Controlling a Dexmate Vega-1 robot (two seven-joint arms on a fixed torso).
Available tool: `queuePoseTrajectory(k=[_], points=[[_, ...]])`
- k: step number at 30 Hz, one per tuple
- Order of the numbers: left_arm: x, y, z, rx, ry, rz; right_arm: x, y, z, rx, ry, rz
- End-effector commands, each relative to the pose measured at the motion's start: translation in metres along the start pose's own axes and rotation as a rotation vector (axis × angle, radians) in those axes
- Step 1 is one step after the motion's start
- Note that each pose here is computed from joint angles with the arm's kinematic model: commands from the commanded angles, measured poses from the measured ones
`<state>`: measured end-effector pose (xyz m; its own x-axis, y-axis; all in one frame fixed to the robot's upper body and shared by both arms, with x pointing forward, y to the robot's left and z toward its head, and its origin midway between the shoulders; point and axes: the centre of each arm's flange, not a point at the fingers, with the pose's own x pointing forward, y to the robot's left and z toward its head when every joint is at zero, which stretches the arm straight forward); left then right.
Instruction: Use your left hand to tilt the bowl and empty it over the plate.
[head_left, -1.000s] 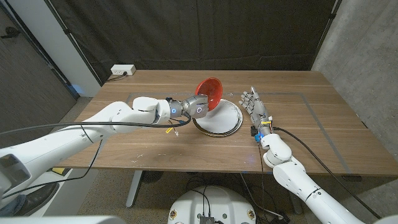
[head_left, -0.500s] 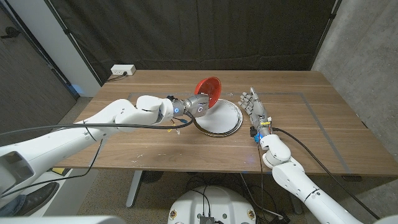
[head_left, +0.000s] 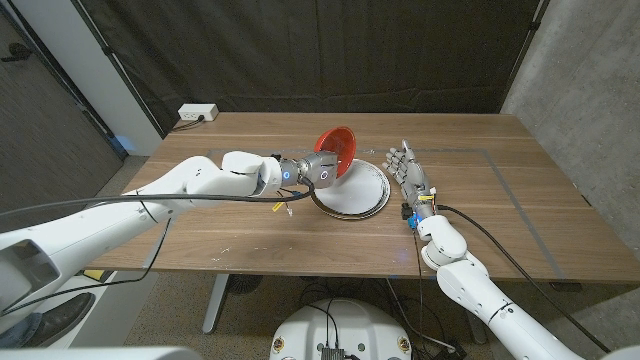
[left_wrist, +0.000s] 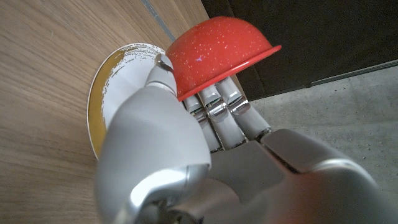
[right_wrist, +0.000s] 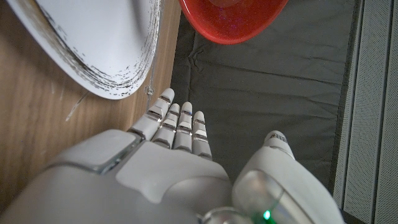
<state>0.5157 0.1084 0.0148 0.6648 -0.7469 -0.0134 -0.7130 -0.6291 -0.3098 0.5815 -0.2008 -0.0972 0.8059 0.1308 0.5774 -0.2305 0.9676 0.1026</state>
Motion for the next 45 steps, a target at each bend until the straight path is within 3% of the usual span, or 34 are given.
queuePoseTrajectory(k=[1, 9, 28, 36, 45], points=[[-0.001, -0.004, -0.009, -0.106, 0.044, 0.004, 0.001, 0.0, 0.002, -0.006, -0.003, -0.001], [-0.002, -0.008, -0.018, -0.166, 0.103, 0.01, 0.002, -0.001, 0.004, -0.008, -0.009, 0.001], [-0.002, -0.008, -0.017, -0.25, 0.11, -0.014, 0.006, -0.007, 0.032, -0.071, -0.042, 0.03], [-0.004, -0.008, -0.024, -0.337, 0.123, -0.041, 0.006, -0.012, 0.045, -0.092, -0.056, 0.039], [-0.006, -0.01, -0.045, -0.44, 0.227, -0.037, 0.004, -0.018, 0.048, -0.092, -0.06, 0.035]])
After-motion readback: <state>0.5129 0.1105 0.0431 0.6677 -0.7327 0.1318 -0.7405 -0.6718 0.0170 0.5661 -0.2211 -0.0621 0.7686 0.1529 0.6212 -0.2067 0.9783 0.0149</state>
